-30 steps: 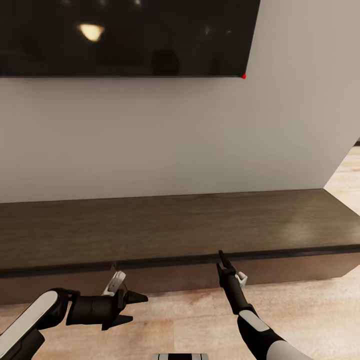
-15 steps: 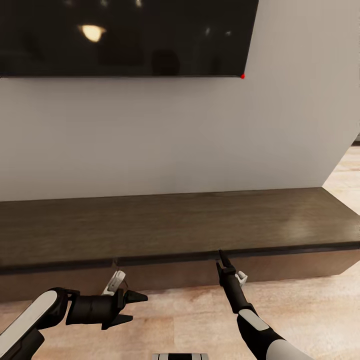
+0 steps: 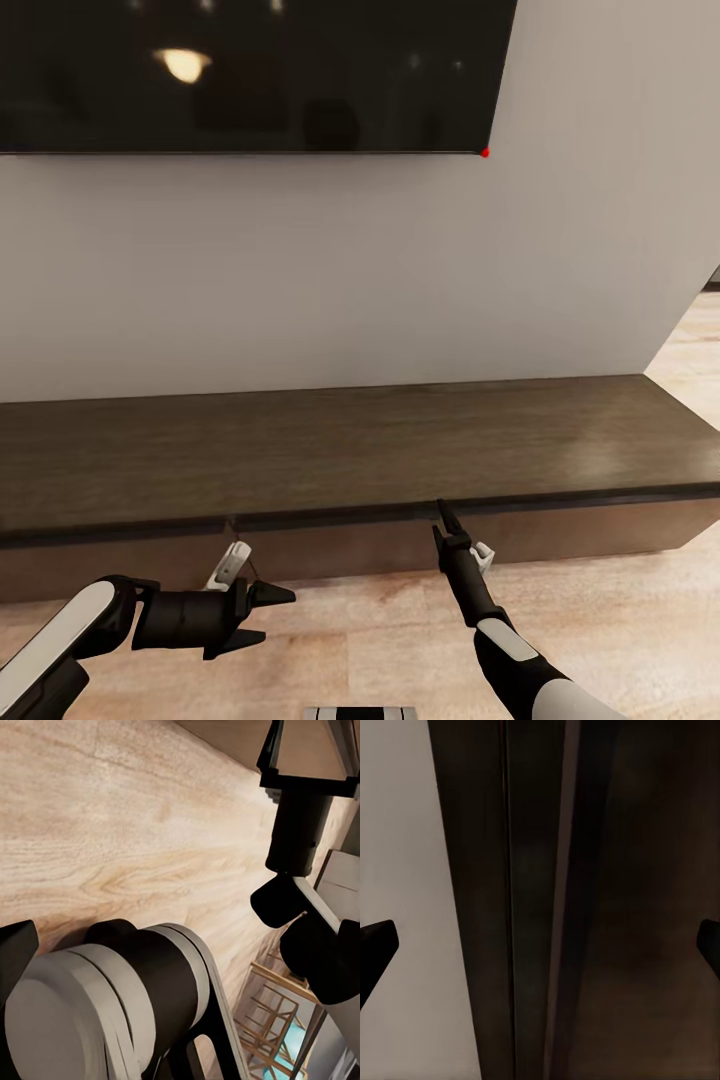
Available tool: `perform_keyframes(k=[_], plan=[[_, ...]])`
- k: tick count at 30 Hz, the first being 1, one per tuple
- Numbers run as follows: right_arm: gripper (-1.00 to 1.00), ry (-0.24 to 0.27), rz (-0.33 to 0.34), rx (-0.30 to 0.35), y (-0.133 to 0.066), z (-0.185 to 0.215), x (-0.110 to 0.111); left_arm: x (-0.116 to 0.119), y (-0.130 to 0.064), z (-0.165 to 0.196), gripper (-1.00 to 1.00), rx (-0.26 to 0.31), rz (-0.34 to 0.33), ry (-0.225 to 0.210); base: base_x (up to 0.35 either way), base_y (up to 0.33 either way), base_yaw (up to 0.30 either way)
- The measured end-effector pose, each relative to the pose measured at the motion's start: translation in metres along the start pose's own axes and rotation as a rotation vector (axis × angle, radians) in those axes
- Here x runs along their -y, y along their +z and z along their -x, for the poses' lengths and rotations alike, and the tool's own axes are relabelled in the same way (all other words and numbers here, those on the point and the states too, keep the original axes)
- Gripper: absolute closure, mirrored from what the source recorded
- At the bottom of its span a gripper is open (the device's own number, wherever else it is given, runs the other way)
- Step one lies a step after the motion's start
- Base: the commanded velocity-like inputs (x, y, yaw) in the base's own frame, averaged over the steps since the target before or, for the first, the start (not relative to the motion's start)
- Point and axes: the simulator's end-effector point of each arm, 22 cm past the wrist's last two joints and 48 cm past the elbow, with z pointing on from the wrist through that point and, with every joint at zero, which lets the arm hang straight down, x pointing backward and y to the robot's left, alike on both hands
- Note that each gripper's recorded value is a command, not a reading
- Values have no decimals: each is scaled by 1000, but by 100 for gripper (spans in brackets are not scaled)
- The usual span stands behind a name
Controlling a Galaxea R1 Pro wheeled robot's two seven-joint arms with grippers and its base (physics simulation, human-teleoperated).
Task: Place each of the two pumpkins and all three candles from the living room inside a cabinet in the living room (use any cabinet), then make sure every cabinet is closed, and position the cauldron so it is next to a table in the living room.
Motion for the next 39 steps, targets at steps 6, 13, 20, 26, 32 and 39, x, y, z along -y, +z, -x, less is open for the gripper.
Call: perform_keyframes(k=[6,13,20,26,32,39], plan=[[-100,-1,-1,0,0,1,0,0,-1,2,-100,4,-1,-1,0,0,0],[-100,1,-13,0,-1,0,8,-3,1,2,-100,0,1,-10,0,0,0],[-100,1,-13,0,-1,1,8,-4,1,3,-100,1,1,-11,0,0,0],[-100,2,-13,1,-1,0,8,-3,1,2,-100,0,0,-10,0,0,0],[100,4,-14,0,-1,-1,8,-4,1,2,-100,0,1,-11,0,0,0],[100,-2,-23,-4,-2,-2,10,-4,2,1,-100,-3,2,-11,0,0,0]])
